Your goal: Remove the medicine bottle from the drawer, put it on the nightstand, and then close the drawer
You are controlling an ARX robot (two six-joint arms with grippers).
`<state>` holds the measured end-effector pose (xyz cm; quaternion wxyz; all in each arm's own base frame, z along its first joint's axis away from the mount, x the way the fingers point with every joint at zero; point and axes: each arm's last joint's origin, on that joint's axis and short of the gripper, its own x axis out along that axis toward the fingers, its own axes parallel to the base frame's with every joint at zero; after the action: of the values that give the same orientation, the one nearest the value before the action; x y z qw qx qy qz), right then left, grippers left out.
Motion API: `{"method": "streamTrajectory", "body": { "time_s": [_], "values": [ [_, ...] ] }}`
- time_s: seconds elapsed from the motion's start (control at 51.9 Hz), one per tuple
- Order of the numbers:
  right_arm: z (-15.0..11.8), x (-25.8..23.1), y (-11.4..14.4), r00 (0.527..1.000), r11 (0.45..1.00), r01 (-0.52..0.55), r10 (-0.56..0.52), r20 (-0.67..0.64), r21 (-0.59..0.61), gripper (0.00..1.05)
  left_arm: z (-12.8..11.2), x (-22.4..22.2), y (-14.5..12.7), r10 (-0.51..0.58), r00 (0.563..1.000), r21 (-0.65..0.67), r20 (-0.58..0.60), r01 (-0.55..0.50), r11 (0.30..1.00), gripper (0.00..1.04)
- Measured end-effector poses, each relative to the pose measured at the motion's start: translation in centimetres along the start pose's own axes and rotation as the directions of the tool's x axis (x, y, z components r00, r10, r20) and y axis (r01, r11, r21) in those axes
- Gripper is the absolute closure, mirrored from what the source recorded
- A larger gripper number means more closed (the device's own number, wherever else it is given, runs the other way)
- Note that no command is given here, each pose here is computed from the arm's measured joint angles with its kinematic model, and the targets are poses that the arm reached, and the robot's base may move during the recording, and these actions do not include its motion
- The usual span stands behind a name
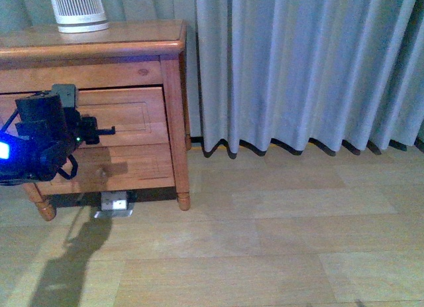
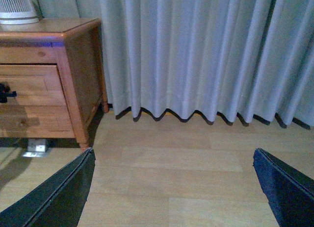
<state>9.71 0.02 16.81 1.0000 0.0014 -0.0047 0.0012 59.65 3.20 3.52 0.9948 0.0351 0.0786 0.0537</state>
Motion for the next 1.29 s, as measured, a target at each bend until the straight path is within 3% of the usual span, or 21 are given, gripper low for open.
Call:
{"method": "streamTrajectory", "body": {
  "time_s": [0.462,1.002,1.291],
  "values": [
    [0.0,0.0,0.0,1.0,1.0,0.0,0.0,0.0,0.0,0.07,-0.5,-3.4,0.2,-0.01,1.0,-0.033,-0.014,0.01,0.999,0.8],
    [0.0,0.0,0.0,1.0,1.0,0.0,0.0,0.0,0.0,0.07,-3.8,-18.6,0.8,0.03,0.998,-0.063,-0.06,-0.033,0.997,0.8],
    [0.0,0.0,0.0,1.0,1.0,0.0,0.0,0.0,0.0,0.07,-4.2,-21.9,0.9,0.047,0.994,-0.057,-0.095,-0.052,0.997,0.8]
  ]
}}
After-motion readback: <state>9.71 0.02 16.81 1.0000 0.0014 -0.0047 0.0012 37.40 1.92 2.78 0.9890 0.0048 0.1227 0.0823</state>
